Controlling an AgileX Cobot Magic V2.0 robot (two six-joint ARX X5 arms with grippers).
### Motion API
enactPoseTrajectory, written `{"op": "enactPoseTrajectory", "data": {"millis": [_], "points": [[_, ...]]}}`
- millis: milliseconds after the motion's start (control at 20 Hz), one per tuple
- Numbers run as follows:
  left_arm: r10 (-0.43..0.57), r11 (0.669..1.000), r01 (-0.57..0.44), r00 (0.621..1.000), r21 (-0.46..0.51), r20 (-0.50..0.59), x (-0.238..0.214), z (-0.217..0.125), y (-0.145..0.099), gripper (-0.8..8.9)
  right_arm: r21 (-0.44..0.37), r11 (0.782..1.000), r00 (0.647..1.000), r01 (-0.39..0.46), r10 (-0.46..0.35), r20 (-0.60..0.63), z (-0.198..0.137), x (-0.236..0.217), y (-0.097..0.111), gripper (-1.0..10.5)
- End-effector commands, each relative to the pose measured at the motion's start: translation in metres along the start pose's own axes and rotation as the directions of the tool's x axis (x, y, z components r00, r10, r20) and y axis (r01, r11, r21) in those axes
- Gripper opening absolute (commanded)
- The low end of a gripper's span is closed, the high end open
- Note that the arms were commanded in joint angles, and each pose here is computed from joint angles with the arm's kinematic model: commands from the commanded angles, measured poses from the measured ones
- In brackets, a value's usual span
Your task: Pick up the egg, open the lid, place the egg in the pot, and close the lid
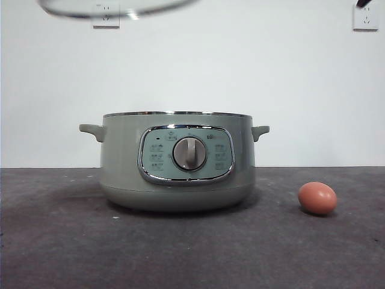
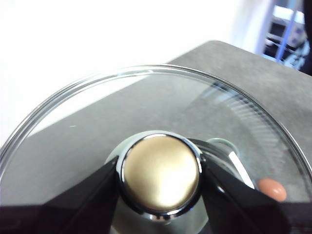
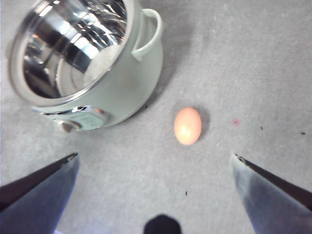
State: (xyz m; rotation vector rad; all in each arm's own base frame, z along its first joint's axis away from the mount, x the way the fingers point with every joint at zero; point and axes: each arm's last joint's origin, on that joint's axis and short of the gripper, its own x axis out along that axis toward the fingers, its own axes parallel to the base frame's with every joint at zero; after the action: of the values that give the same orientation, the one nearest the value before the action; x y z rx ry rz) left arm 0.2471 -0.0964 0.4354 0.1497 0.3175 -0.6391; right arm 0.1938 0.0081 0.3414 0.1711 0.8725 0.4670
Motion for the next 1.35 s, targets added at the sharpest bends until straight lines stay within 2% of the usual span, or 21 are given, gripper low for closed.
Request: {"op": "enactPoseTrajectory", "data": {"millis": [50,450,600,750,1050,1100,1350], "points": [[0.036,0.999,-0.035,0.998,-0.009,0.053,-0.040,0.007,-0.001,-0.08,-0.013,1.000,0.999,0.008,-0.009,-0.037,0.008,0.019,-0.003,5.3],[0.081,0.997,-0.080,0.995,-0.025,0.066,-0.130,-0.004,-0.026,-0.08,-0.134,0.985,0.967,0.112,-0.139,-0.214,0.022,0.123,-0.002,5.3],[0.085,0.996,-0.083,0.995,-0.042,0.058,-0.153,-0.012,-0.036,-0.08,-0.150,0.979,0.951,0.141,-0.176,-0.253,0.021,0.155,-0.004,5.3],[0.132,0.990,-0.130,0.990,-0.048,0.058,-0.175,-0.019,-0.044,-0.08,-0.171,0.970,0.933,0.170,-0.215,-0.289,0.016,0.182,-0.007,5.3],[0.158,0.986,-0.153,0.985,-0.071,0.073,-0.207,-0.033,-0.058,-0.08,-0.159,0.970,0.913,0.185,-0.230,-0.338,0.008,0.214,-0.016,5.1],[0.175,0.983,-0.170,0.982,-0.073,0.064,-0.210,-0.035,-0.059,-0.08,-0.154,0.970,0.908,0.187,-0.230,-0.350,0.007,0.217,-0.017,4.7],[0.180,0.981,-0.177,0.983,-0.079,0.031,-0.212,-0.039,-0.060,-0.08,-0.148,0.972,0.883,0.182,-0.227,-0.410,-0.002,0.229,-0.017,4.6]]}}
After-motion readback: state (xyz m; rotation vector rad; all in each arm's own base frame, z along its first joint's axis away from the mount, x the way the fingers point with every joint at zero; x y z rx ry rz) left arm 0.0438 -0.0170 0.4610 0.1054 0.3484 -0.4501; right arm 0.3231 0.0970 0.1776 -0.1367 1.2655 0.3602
